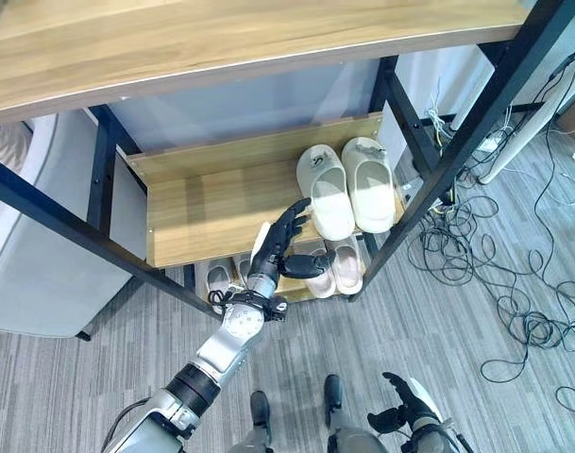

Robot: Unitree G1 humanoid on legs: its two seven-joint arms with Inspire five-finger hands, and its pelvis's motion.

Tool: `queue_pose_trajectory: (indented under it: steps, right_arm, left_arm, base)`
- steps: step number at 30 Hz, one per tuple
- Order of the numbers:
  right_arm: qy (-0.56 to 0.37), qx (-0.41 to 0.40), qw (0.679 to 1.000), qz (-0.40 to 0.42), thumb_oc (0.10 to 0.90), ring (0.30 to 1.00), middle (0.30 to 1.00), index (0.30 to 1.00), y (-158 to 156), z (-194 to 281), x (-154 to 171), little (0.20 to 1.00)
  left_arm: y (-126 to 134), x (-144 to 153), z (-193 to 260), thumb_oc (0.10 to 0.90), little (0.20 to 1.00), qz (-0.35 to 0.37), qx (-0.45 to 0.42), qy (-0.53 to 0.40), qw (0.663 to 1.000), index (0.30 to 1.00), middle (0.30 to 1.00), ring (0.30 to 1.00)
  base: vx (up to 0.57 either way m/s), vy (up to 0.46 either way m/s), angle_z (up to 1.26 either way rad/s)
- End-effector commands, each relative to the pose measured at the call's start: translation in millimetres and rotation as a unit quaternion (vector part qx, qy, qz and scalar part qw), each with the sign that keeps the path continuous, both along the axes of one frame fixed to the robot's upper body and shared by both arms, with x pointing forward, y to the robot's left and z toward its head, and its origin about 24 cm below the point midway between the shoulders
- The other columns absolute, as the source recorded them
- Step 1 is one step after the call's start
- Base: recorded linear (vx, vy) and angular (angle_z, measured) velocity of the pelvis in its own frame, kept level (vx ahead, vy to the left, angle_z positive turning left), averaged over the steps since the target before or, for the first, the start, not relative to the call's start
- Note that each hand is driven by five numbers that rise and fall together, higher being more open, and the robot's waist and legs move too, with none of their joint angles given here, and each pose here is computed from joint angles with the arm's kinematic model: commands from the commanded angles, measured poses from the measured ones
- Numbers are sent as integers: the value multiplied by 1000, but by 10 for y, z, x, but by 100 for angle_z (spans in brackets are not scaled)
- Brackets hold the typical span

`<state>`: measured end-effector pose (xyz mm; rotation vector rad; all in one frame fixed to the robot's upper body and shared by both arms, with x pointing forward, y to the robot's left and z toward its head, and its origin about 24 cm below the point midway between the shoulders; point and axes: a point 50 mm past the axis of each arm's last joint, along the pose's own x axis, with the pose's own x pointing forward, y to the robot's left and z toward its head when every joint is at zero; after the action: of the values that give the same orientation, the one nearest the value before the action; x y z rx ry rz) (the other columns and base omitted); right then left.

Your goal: Arrange the slippers neatly on the shoe rack.

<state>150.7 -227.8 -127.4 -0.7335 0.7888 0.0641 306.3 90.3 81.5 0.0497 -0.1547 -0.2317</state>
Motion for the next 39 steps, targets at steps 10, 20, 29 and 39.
queue_pose_trajectory:
  steps: [10,20,29,39]
  right_arm:
    - [52,4,999,-16,800,900,900,900,-47,-124,-286,900]
    - [84,4,996,-38,800,900,900,900,-134,-174,-371,900]
    - [125,-3,991,-51,800,900,900,900,-171,-239,-486,900]
    - [154,-18,986,-58,800,900,900,900,-208,-273,-542,900]
  left_arm:
    - [401,-432,7,800,900,-48,-22,-29,998,900,900,900]
    - [1101,-1163,-1047,800,900,-23,141,212,967,900,900,900]
    - [1497,-1620,-1927,800,900,27,337,398,853,900,900,900]
    - [1591,-2060,-2337,800,900,68,375,533,755,900,900,900]
  base:
    - [-11,12,21]
    - [15,31,39]
    - [16,63,10]
    - [1,64,5]
